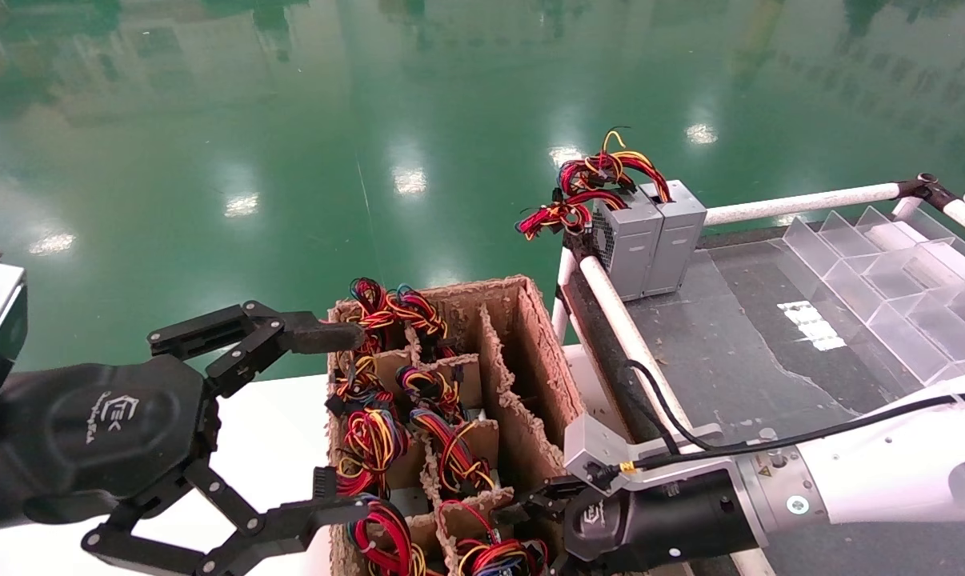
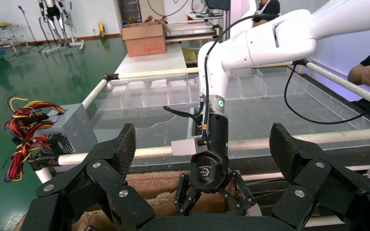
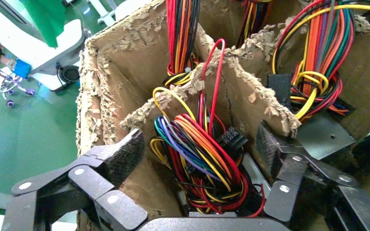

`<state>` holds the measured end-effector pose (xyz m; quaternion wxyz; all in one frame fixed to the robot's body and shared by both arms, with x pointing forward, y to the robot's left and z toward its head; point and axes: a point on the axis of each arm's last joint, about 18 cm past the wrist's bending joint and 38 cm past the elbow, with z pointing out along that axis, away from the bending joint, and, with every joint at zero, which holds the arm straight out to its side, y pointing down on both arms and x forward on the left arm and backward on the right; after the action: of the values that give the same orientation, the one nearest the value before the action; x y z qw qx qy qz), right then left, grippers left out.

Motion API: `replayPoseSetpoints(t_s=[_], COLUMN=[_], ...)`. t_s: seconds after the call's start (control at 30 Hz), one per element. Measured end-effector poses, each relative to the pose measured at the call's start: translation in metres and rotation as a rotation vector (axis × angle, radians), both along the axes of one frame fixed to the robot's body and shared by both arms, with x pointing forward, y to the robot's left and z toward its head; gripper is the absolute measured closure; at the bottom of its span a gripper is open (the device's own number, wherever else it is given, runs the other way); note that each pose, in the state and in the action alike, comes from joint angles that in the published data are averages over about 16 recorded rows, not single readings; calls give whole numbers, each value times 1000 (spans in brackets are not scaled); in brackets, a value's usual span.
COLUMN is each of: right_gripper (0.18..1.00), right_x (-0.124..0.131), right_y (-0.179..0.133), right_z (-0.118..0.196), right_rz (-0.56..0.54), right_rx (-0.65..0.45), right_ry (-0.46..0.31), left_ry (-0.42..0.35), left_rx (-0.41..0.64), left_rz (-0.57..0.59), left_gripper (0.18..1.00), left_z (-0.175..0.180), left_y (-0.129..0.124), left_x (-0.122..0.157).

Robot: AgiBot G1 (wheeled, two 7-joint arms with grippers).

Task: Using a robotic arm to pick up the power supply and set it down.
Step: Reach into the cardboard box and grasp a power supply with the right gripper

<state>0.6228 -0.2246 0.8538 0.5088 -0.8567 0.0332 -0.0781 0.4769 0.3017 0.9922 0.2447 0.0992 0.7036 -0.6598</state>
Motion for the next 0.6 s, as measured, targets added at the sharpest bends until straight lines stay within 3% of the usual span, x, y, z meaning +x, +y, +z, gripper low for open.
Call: replayPoseSetpoints(t_s=[0.13, 0.6], right_gripper=[373, 700], right_x=[1, 3], right_y=[0, 0], right_z=[0, 0], right_rz=[-4, -8], right_rx=[-1, 2], right_ry=[-1, -2], left_ry=[0, 0], left_rx=[0, 0], left_rz=[0, 0], left_gripper=[183, 183], left_z=[0, 0], left_y=[0, 0], left_x=[0, 0])
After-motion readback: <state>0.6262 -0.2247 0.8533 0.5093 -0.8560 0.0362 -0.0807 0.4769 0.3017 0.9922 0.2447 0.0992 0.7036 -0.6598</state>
